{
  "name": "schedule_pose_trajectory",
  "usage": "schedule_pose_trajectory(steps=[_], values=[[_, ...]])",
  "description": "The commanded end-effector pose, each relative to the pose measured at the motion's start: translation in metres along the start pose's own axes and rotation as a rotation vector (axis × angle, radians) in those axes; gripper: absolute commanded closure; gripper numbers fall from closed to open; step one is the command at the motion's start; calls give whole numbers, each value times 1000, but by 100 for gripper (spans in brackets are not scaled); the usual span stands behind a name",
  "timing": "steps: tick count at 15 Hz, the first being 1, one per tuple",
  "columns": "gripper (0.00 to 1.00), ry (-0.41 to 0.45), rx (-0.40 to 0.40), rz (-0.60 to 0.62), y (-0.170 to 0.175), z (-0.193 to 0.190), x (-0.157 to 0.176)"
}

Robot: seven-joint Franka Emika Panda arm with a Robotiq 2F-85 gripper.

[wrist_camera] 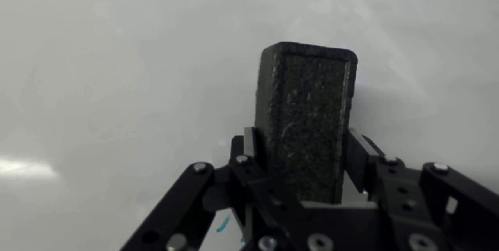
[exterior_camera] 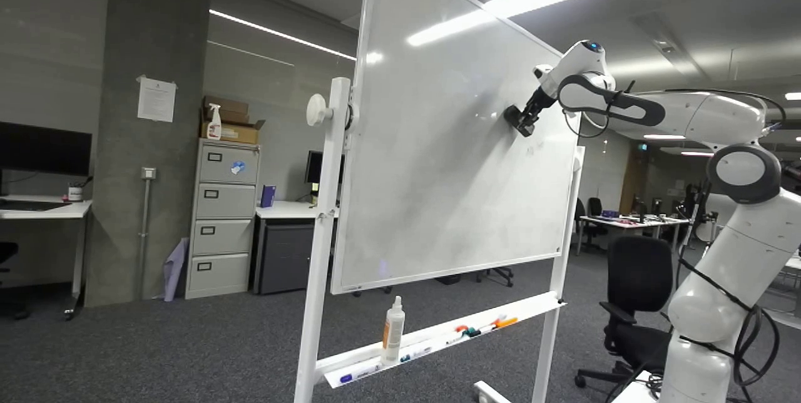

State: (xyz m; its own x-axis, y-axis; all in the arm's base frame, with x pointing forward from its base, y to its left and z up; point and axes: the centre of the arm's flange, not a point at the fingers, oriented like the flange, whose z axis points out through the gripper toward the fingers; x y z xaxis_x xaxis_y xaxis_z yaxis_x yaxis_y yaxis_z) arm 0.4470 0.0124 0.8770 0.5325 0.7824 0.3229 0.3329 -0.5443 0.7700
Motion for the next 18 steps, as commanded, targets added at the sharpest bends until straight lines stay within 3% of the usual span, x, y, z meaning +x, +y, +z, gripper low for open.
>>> schedule_pose_trajectory(steps=[1, 10, 18], values=[[66, -48, 13, 42, 35, 5, -4], [66, -146, 39, 108, 64, 18, -54], [66, -95, 25, 82, 57, -7, -9]])
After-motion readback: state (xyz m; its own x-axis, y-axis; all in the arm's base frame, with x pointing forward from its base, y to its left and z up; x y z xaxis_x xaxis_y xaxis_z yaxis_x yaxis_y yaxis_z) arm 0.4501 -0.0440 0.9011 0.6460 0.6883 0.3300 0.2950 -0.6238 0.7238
